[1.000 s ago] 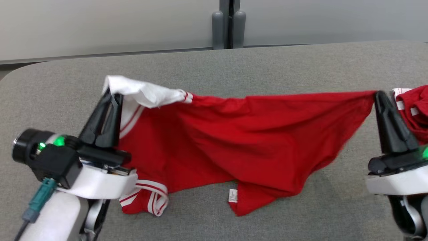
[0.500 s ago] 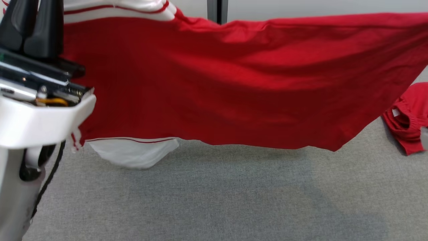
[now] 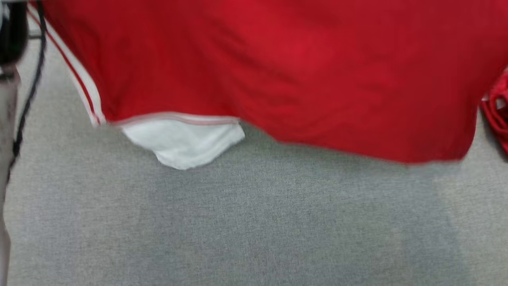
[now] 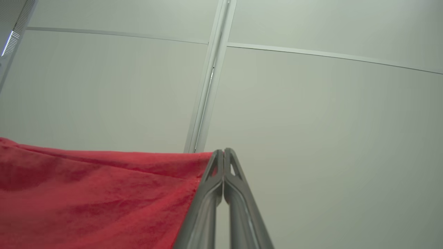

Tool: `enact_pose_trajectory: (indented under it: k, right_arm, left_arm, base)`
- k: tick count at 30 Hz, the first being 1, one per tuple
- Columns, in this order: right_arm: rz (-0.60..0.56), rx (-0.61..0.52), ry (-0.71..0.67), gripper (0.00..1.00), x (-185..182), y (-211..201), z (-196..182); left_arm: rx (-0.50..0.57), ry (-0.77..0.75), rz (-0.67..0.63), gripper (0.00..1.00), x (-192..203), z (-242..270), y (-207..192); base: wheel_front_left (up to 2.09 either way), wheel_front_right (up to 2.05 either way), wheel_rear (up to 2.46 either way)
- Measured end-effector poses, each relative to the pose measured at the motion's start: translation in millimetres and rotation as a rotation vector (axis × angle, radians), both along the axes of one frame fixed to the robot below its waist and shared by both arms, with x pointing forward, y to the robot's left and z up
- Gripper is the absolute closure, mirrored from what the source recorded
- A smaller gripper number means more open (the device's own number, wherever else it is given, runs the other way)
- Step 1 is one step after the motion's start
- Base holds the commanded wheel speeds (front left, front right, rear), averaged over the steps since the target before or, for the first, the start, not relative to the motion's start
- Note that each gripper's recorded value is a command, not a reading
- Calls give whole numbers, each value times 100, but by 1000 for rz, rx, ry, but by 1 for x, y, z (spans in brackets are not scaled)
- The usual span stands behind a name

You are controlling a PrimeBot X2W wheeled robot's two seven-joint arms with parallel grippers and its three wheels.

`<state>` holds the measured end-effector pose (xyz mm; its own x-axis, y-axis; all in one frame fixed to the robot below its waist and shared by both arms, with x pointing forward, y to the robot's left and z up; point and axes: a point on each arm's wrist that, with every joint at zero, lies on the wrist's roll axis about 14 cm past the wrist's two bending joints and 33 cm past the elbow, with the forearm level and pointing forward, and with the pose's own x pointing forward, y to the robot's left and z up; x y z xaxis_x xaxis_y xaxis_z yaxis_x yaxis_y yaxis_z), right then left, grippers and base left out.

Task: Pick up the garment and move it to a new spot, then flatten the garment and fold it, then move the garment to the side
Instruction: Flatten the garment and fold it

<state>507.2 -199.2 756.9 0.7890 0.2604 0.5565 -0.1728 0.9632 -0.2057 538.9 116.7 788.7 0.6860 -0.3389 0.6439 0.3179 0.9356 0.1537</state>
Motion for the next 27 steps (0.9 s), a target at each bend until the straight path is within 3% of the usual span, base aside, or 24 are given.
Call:
enact_pose_trajectory:
  k: [7,12,19,23,27]
  right_arm:
    - [30,3,12,100,73,14,-7]
    - [31,5,75,100,107,22,-27]
    - [71,2,376,100,138,51,-143]
    - [96,29,578,100,128,67,-227]
    - [119,104,671,100,110,75,-269]
  left_arm:
    - [-11,79,31,100,76,-27,2]
    - [6,172,37,100,108,-55,-5]
    - [14,509,39,100,132,-181,-13]
    - [-12,724,43,100,116,-268,-12]
    - [-80,885,64,100,90,-331,-4]
  base:
    - [0,0,0]
    - [0,0,0]
    - [0,0,0]
    - [0,0,0]
    - [0,0,0]
